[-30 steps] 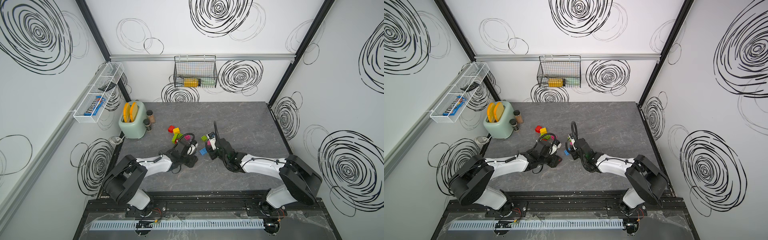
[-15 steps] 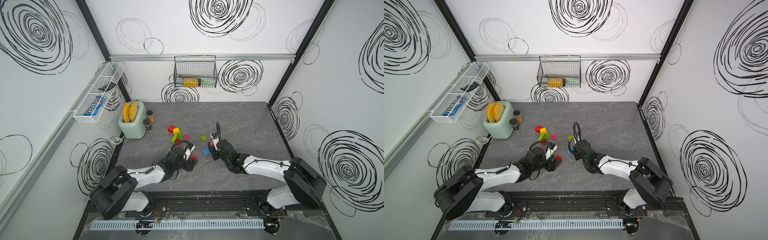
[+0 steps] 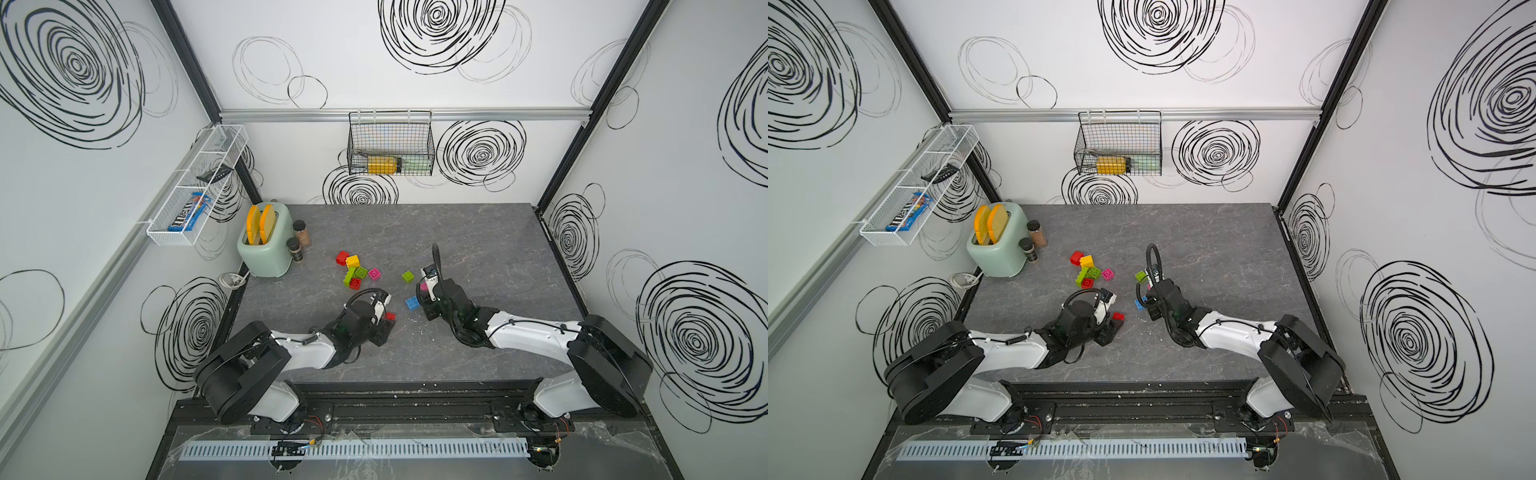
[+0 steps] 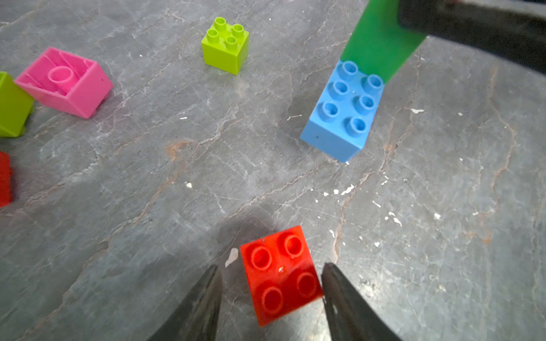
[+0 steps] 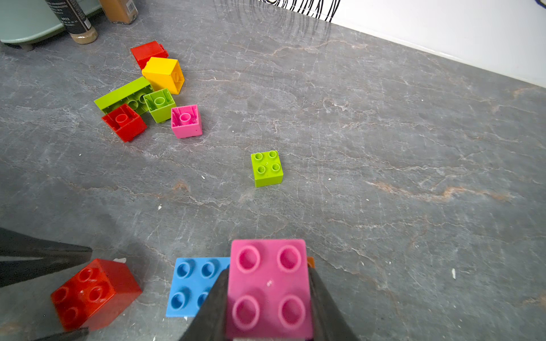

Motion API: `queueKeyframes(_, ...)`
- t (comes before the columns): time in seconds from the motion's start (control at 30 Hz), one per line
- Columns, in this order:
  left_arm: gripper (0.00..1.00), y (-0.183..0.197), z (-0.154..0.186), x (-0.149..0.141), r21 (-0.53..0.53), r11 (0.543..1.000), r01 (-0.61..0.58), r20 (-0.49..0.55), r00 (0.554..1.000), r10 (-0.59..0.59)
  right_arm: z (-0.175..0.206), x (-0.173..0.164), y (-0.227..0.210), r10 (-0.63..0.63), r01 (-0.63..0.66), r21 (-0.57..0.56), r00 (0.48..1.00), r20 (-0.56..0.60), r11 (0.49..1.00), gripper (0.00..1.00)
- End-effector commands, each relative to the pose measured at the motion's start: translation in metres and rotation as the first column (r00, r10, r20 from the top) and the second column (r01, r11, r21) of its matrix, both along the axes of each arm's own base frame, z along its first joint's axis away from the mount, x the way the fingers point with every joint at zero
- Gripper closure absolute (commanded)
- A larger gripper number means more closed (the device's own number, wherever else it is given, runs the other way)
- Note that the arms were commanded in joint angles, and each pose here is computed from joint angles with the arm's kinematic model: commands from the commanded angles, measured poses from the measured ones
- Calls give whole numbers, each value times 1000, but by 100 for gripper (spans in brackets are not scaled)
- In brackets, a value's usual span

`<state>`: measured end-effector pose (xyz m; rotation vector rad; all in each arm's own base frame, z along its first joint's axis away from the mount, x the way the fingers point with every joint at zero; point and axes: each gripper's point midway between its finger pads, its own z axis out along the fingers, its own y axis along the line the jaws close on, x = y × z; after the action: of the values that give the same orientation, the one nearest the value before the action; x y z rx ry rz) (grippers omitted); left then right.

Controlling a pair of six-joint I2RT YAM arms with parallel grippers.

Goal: Assemble the number 4 with lego
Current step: Pick up the lego brick from the center of the board.

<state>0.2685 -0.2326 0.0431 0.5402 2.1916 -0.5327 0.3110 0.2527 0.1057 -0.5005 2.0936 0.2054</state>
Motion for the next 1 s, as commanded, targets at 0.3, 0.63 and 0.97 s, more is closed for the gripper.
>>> queueKeyframes(0.3,46,-10,8,12,-46,999,12,35,999,-10,-50,-22,-29,-8,-16,-175,991,-133,985,100)
queueKeyframes(0.63,78,-12,10,9,-57,998,27,38,999,-24,-50,-22,-29,-7,-17,-174,991,-134,985,100)
queueKeyframes(0.97,100,-29,101,28,-228,966,125,236,969,-69,-60,-31,-25,40,-63,-163,989,-146,985,100)
